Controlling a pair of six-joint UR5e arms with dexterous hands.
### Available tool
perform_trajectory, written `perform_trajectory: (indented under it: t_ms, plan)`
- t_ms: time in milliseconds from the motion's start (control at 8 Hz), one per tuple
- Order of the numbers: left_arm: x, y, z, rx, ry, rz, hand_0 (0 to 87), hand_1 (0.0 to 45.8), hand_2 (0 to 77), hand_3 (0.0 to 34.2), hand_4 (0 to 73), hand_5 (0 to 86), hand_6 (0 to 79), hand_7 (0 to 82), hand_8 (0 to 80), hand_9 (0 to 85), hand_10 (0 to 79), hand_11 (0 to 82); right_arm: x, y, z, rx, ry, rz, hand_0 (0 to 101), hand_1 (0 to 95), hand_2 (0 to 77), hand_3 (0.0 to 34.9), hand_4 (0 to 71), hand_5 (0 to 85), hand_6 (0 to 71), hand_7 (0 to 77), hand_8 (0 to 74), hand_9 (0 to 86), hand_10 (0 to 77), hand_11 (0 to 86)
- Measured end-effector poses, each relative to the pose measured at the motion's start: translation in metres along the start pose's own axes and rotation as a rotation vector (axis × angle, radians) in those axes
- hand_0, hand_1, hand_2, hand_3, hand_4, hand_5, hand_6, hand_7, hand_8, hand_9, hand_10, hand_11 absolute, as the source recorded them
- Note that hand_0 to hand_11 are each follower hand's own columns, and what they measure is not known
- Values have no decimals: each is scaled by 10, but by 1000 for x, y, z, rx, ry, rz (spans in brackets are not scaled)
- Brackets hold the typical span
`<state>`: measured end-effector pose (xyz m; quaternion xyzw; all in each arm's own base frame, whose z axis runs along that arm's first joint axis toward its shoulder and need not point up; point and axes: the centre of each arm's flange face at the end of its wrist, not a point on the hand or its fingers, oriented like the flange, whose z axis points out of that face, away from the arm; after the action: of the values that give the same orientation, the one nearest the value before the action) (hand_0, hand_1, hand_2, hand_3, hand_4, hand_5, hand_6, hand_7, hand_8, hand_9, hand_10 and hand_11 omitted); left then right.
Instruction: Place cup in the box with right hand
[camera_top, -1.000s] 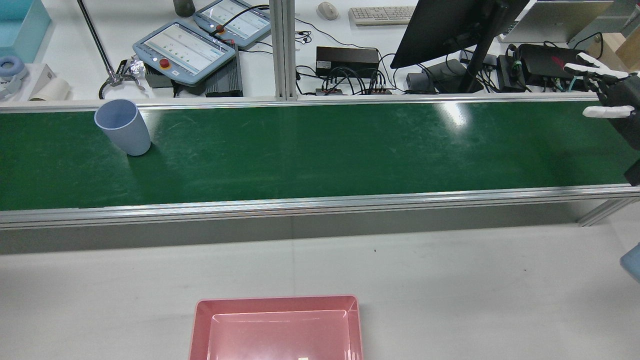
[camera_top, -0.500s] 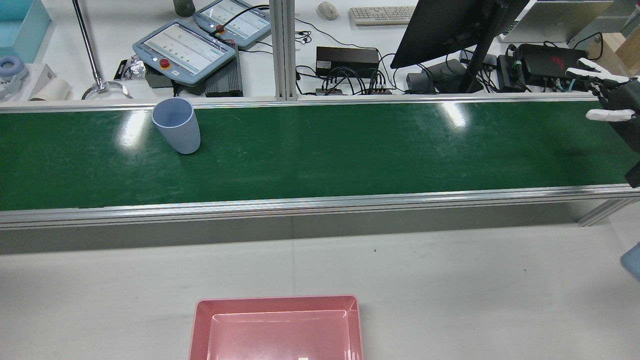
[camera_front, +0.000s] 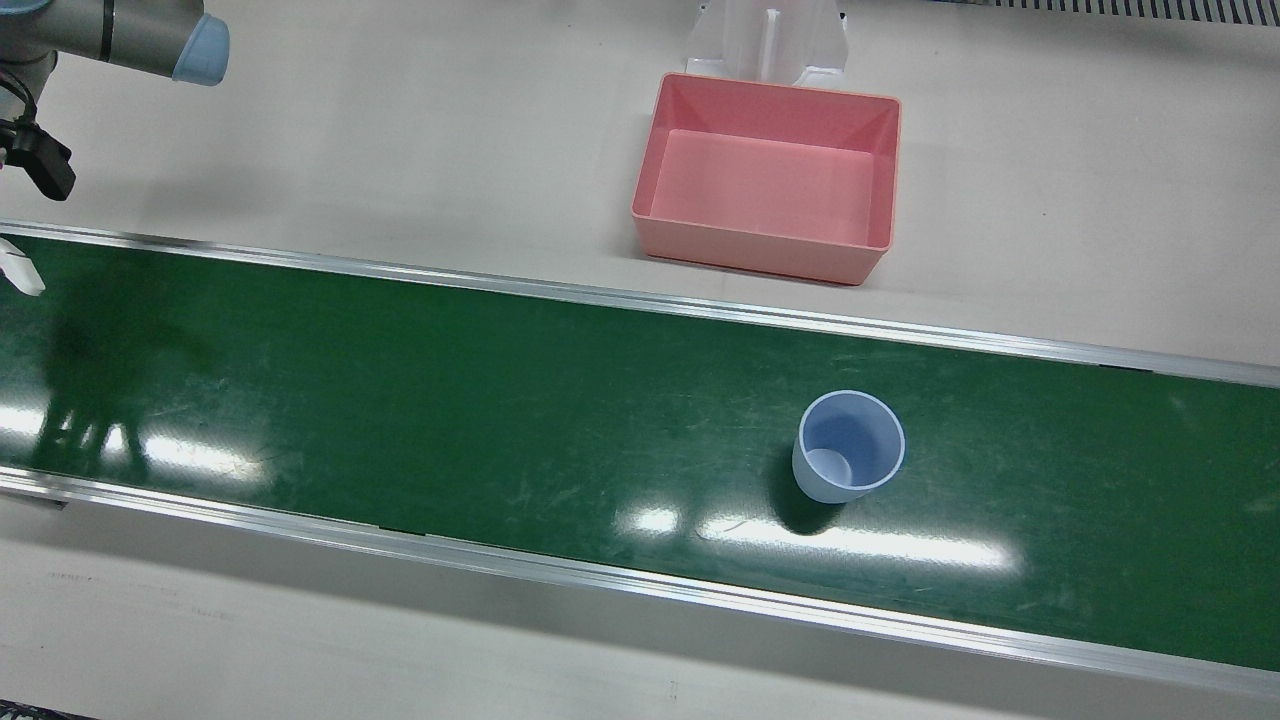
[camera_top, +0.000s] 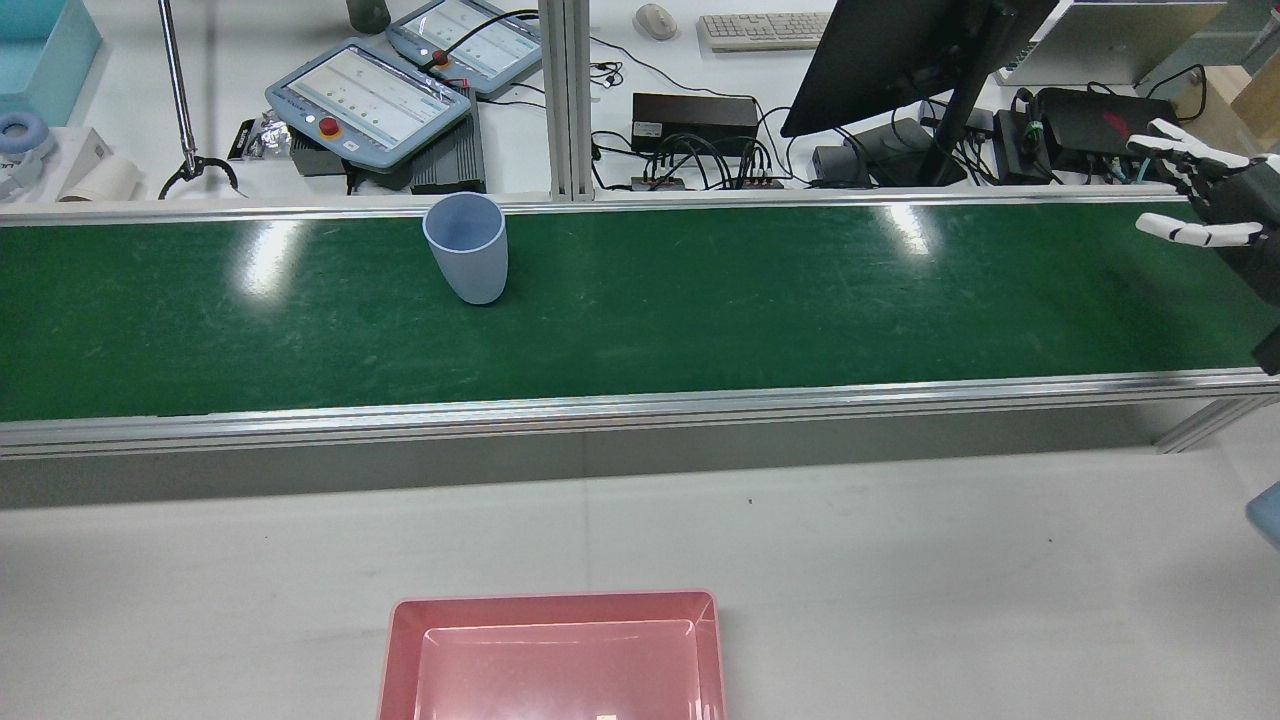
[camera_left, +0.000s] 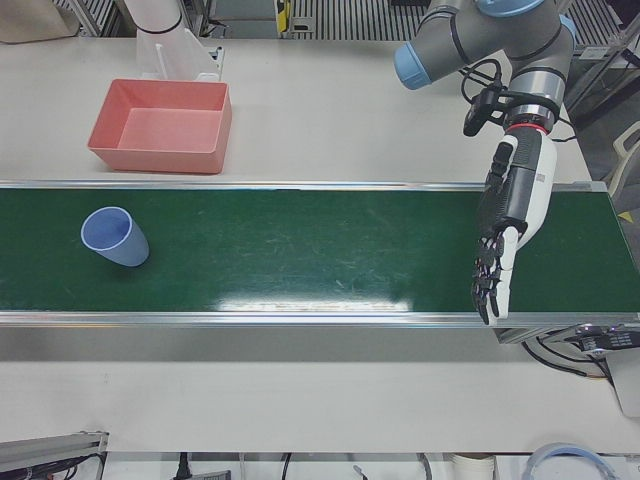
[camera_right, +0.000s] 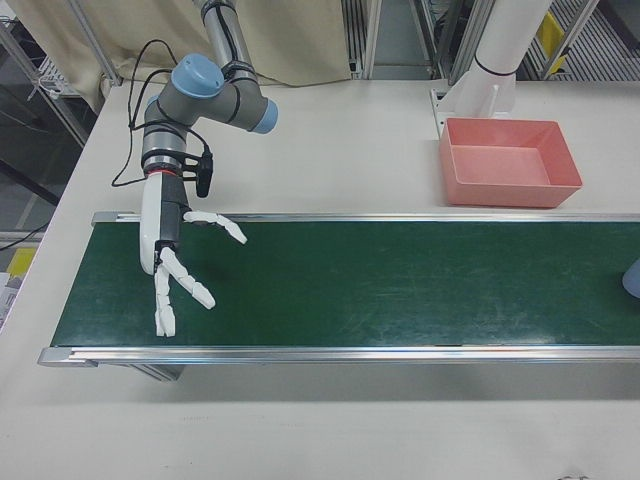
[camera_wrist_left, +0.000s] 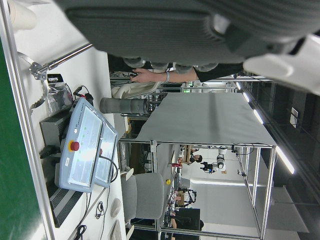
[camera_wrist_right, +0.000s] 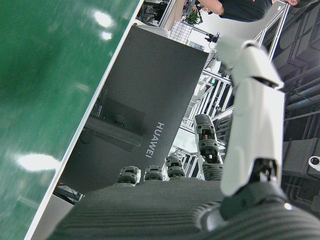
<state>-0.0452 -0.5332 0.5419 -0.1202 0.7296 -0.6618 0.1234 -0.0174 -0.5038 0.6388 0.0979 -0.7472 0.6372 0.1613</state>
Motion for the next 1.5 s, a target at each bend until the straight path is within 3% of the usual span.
perform_trajectory:
  t_ms: [125,250,375,500,625,875,1000,1125,1250,1375,1500]
  plan:
    - [0,0,0,0,0,0,0,5,5,0,11,5,5,5,0,0,0,0,-3,5,5,-17,12,-2,705,371,376,9,5,120,33,109,11,54,22,60]
    - [0,0,0,0,1,0,0,5,5,0,11,5,5,5,0,0,0,0,-6,6,8,-27,22,-6,705,371,376,9,5,120,44,76,11,44,22,76]
    - [0,0,0,0,1,0,0,5,5,0,11,5,5,5,0,0,0,0,-6,7,9,-31,31,-8,635,262,327,45,0,104,27,71,5,16,22,44]
    - [0,0,0,0,1,0,0,5,5,0,11,5,5,5,0,0,0,0,-5,6,10,-32,36,-9,490,76,65,129,11,55,16,98,5,33,5,16]
    - [0,0,0,0,1,0,0,5,5,0,11,5,5,5,0,0,0,0,-5,6,10,-32,37,-9,490,125,16,129,27,44,16,98,5,33,5,16]
    - [0,0,0,0,1,0,0,5,5,0,11,5,0,5,0,0,0,0,-6,6,10,-31,36,-9,490,125,16,129,27,44,16,98,5,33,5,16]
    - [0,0,0,0,0,0,0,5,5,0,11,5,5,5,0,0,0,0,-8,6,10,-31,31,-8,503,104,49,85,71,55,27,131,5,38,5,38]
    - [0,0,0,0,0,0,0,5,5,0,11,5,5,5,0,0,0,0,-10,6,10,-30,27,-7,515,185,16,34,87,55,49,164,5,54,33,60]
    - [0,0,0,0,0,0,0,5,5,0,11,5,5,5,0,0,0,0,-10,5,10,-29,27,-6,515,131,87,0,98,55,49,164,5,54,33,60]
    - [0,0,0,0,1,0,0,5,5,0,11,0,0,5,0,0,0,0,-8,5,10,-28,30,-7,515,115,22,0,120,55,49,169,5,54,33,60]
    - [0,0,0,0,1,0,0,5,5,0,11,0,0,5,0,0,0,0,-3,7,10,-32,39,-7,506,175,16,8,87,55,38,164,5,54,33,60]
